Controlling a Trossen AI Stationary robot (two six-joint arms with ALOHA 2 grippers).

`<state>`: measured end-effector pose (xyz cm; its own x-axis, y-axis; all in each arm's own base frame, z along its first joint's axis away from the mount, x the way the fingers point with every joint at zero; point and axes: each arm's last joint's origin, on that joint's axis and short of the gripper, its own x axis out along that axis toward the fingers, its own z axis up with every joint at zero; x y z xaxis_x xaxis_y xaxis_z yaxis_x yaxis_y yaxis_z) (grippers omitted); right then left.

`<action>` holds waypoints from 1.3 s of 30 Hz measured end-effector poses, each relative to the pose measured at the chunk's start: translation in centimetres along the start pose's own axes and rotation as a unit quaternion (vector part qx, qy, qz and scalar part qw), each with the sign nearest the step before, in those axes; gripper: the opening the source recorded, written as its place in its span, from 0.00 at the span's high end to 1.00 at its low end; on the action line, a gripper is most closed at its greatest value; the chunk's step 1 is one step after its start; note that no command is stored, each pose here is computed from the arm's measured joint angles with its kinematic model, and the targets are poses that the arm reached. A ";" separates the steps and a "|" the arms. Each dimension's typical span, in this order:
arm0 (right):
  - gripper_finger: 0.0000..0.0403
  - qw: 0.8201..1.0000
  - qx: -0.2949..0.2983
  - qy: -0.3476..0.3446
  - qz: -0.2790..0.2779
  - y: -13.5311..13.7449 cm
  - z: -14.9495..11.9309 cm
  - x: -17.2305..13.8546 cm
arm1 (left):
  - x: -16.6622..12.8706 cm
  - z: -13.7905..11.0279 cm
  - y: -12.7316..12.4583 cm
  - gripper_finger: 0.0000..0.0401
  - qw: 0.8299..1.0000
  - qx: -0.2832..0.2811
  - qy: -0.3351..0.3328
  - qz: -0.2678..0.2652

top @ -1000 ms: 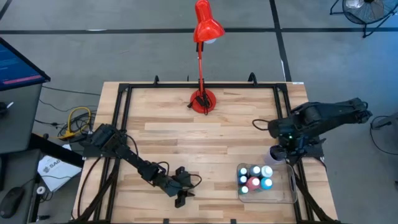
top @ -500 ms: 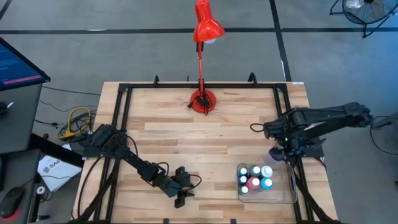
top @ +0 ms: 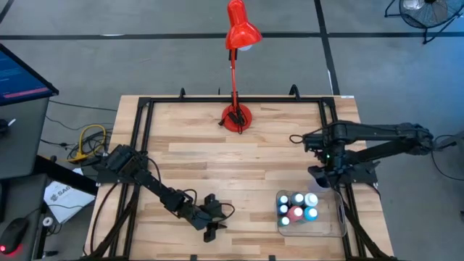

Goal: Pick & Place Paint Supplies
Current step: Put the black silver paint brush into the purple cup, then return to Home Position

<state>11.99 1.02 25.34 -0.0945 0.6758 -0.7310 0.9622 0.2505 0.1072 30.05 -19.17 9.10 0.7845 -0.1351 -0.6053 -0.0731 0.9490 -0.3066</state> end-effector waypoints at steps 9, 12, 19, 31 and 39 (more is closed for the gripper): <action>0.78 1.000 0.009 -0.002 0.015 0.1 0.8 -0.4 | 0.0 0.0 0.0 0.59 1.000 0.000 0.000 0.000; 0.71 1.000 -0.005 0.000 0.019 0.1 0.8 -0.5 | 0.0 0.0 0.0 0.59 1.000 0.000 0.000 0.000; 0.60 0.998 -0.046 0.006 0.035 0.1 0.8 -0.9 | 0.0 0.0 0.0 0.59 1.000 0.000 0.000 -0.001; 0.57 0.962 -0.183 -0.187 0.080 1.8 -3.5 -7.4 | 0.0 0.0 -0.1 0.59 1.000 -0.001 -0.003 -0.001; 0.57 0.854 -0.279 -0.435 0.064 1.7 -7.1 -12.6 | 0.0 0.2 -0.1 0.59 1.000 0.000 -0.018 0.006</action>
<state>13.03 -2.15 39.53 0.4611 0.0121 -0.8873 0.6558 0.6689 0.3500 30.14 -19.19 9.29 0.8053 -0.1126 -0.5821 -0.0829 0.9507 -0.2987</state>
